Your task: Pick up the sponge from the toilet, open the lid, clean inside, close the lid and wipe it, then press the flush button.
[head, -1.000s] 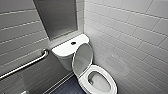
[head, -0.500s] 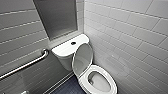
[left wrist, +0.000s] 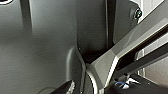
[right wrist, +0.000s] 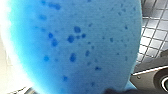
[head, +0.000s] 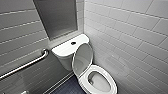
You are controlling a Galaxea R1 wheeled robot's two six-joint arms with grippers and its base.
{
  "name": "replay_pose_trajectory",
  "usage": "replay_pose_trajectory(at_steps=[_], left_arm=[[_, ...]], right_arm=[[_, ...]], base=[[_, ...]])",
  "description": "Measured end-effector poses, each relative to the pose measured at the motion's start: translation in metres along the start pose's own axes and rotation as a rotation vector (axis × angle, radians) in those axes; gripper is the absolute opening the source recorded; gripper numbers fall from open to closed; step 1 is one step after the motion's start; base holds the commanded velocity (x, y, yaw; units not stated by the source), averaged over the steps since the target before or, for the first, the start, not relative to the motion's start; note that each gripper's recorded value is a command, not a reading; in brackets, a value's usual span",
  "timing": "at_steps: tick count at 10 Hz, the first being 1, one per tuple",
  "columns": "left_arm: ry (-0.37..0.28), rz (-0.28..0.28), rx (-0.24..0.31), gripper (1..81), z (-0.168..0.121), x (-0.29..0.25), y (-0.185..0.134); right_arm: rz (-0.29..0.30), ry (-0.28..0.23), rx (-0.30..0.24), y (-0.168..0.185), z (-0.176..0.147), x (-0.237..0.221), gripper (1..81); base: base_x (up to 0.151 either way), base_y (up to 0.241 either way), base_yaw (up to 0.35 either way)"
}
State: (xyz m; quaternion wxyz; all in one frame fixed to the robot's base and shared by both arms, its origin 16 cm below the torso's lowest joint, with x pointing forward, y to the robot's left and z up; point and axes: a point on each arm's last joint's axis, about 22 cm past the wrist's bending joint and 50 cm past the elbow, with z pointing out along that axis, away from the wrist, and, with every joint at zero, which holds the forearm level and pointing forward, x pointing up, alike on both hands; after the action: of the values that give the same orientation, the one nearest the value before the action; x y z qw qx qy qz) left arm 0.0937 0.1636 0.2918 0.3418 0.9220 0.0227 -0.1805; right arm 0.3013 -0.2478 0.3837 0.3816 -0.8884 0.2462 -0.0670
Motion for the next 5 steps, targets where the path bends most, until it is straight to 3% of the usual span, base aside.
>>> replay_pose_trajectory(at_steps=[2,5], left_arm=[[0.002,0.007,-0.005,81.1,0.006,0.001,0.004],[0.004,0.005,-0.011,81.1,0.014,0.003,0.01]], right_arm=[[-0.047,0.015,0.02,-0.018,0.008,0.036,1.0],[-0.098,0.032,-0.003,-0.02,0.006,0.079,1.0]], base=[[0.0,0.0,0.0],[0.0,0.0,0.0]])
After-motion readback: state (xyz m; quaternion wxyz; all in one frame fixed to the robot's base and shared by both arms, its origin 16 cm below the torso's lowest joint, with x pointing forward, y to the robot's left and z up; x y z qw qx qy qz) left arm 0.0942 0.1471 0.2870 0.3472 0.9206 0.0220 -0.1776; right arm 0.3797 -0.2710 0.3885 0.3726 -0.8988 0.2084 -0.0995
